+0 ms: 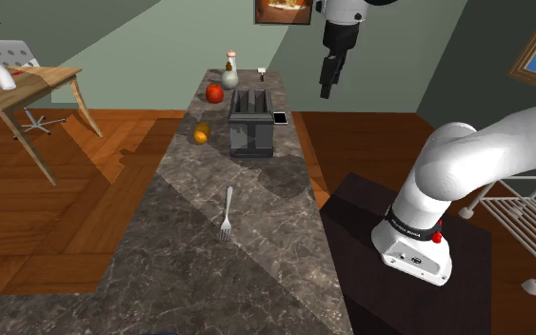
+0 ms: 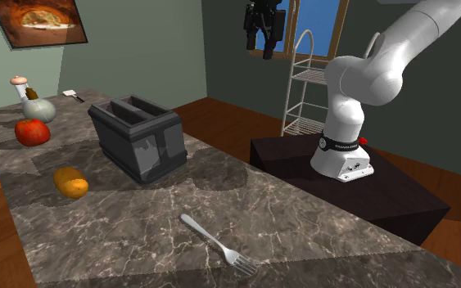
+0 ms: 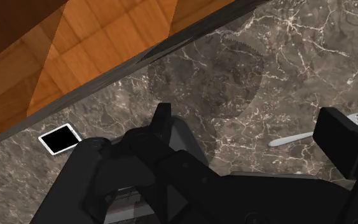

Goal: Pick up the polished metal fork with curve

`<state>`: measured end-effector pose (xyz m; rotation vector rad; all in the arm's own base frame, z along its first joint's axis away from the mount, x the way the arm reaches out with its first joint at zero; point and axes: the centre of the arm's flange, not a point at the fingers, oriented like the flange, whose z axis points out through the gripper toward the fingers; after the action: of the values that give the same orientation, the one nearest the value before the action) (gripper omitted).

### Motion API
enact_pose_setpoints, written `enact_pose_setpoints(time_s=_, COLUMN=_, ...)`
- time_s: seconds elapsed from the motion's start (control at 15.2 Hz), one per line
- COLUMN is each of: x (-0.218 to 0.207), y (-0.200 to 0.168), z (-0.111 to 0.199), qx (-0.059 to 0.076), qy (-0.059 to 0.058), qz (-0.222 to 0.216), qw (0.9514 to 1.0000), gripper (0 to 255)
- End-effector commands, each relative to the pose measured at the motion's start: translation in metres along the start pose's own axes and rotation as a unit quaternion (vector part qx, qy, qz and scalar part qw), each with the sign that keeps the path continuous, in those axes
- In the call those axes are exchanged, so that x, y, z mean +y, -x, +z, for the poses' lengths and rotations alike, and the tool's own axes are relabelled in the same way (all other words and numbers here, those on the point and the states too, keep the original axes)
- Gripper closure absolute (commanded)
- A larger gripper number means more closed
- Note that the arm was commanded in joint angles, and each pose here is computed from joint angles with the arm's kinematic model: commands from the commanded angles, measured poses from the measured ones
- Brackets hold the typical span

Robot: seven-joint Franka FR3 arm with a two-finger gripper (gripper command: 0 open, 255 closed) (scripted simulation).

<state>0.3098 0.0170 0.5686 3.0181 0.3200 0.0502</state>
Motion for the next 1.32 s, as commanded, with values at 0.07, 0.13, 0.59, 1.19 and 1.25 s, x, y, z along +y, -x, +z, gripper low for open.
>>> enact_pose_setpoints(time_s=0.07, x=-0.009, y=-0.001, z=0.009, qx=-0.002, qy=-0.001, qz=0.015, qw=0.9999, gripper=0)
enact_pose_setpoints(time_s=0.13, x=-0.019, y=-0.003, z=0.017, qx=-0.004, qy=-0.003, qz=0.030, qw=0.9995, gripper=0)
enact_pose_setpoints(time_s=0.59, x=-0.084, y=-0.021, z=0.077, qx=-0.018, qy=-0.013, qz=0.136, qw=0.9905, gripper=0)
enact_pose_setpoints(time_s=1.19, x=-0.162, y=-0.062, z=0.153, qx=-0.037, qy=-0.026, qz=0.269, qw=0.9622, gripper=0)
enact_pose_setpoints(time_s=1.25, x=-0.170, y=-0.067, z=0.162, qx=-0.039, qy=-0.027, qz=0.283, qw=0.9579, gripper=0)
